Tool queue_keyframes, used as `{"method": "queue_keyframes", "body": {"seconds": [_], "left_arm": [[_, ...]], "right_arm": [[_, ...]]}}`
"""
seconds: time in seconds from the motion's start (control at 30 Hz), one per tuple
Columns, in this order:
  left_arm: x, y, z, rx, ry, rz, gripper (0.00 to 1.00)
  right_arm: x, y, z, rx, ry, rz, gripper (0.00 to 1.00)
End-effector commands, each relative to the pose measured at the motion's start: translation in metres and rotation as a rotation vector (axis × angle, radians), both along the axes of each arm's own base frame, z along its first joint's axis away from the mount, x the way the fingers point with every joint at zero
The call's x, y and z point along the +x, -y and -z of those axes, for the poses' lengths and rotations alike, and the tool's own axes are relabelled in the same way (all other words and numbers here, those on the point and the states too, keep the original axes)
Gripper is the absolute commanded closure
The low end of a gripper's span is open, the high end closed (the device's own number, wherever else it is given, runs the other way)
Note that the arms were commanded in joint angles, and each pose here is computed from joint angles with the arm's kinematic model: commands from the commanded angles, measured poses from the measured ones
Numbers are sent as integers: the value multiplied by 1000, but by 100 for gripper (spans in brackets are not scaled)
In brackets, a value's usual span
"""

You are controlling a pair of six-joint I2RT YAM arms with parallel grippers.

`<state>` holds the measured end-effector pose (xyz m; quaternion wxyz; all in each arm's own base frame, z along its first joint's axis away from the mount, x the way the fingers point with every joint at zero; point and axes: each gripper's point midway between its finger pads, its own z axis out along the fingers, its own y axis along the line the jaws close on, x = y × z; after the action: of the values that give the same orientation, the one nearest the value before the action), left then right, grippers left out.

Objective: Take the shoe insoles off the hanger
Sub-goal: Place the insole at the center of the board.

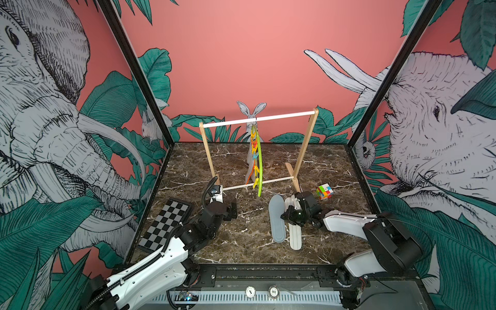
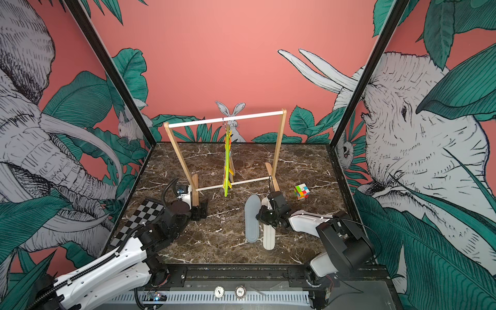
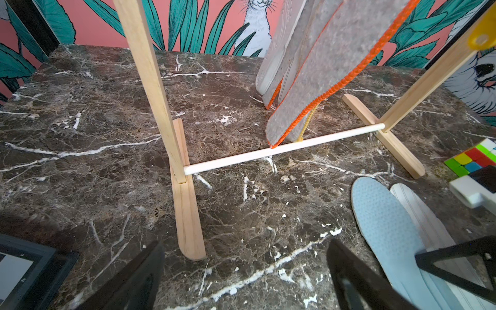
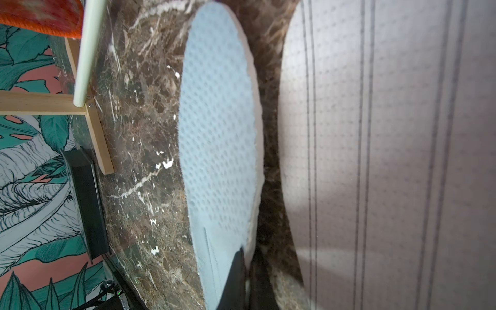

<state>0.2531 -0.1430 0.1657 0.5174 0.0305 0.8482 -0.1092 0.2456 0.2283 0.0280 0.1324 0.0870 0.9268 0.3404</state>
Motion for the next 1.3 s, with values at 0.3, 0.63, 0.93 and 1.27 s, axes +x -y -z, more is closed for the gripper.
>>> {"method": "queue_keyframes", "body": {"seconds": [0.3,0.63,0.93,1.27], "left_arm": [[1,-3,2,-18,5,-23,4],[1,-4,4,-24,2,-31,4],[0,-5,3,-24,4,-34,3],[1,-5,4,-18,-2,-32,2]], "right_arm": [[-2,1,8,-25,9,-9,99],[-2,0,5,-30,19,-16,81],[-1,0,-4,-27,34,-18,71],[0,1,-14,-30,56,-22,68]]}}
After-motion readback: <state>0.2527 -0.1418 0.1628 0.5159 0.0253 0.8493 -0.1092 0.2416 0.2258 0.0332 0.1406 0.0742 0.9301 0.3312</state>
